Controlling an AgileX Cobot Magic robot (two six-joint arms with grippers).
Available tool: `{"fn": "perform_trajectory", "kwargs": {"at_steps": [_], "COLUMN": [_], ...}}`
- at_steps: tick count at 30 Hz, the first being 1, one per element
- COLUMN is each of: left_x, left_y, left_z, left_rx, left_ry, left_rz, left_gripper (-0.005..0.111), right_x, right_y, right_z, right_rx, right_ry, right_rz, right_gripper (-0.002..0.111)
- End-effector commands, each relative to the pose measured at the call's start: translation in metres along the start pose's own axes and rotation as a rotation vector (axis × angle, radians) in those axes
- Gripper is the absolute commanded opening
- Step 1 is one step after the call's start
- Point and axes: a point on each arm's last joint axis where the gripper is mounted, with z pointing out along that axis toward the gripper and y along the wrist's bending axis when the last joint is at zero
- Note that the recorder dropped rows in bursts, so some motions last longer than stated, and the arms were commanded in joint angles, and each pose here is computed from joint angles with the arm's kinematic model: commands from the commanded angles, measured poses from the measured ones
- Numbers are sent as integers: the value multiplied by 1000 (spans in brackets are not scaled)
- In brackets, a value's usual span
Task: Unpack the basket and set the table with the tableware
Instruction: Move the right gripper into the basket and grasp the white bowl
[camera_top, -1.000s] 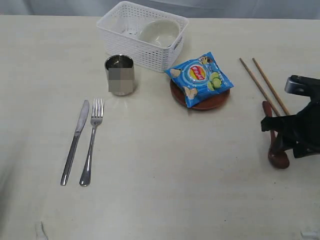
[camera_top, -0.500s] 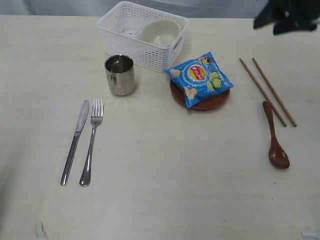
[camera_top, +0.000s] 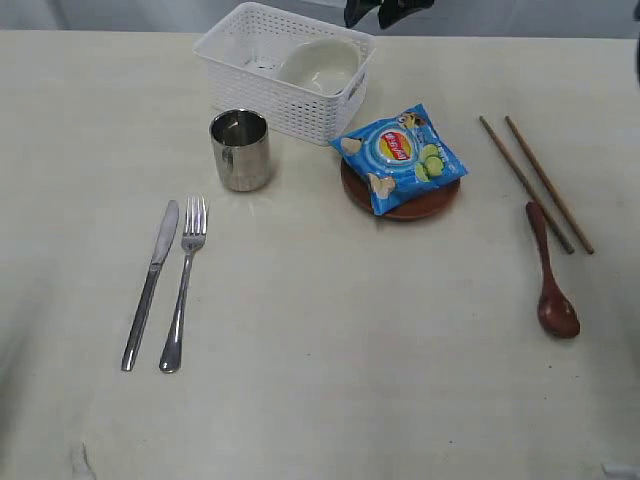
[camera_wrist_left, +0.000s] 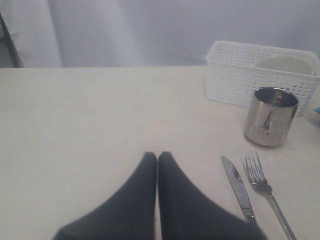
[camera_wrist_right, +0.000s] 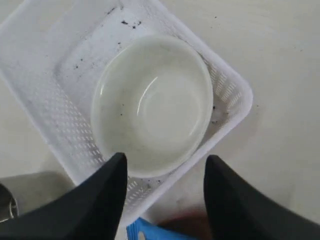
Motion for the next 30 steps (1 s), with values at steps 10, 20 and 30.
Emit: {"fn": "perform_trajectory", "kwargs": {"at_steps": [10, 20, 30], "left_x": [1, 1, 1], "left_y": [0, 0, 0], "left_z": [0, 0, 0], "left_rx": [-2, -2, -2], "left_ry": [-3, -3, -3], "left_rz": [-1, -1, -1], "left_gripper": [0, 0, 0], "right_x": [-14, -13, -10], "right_y": [-1, 1, -3], "right_z": [31, 54, 72], "right_rx": [101, 103, 119], "right_ry": [-25, -57, -66], "right_rz": [-39, -63, -59], "right_gripper": [47, 47, 47]}}
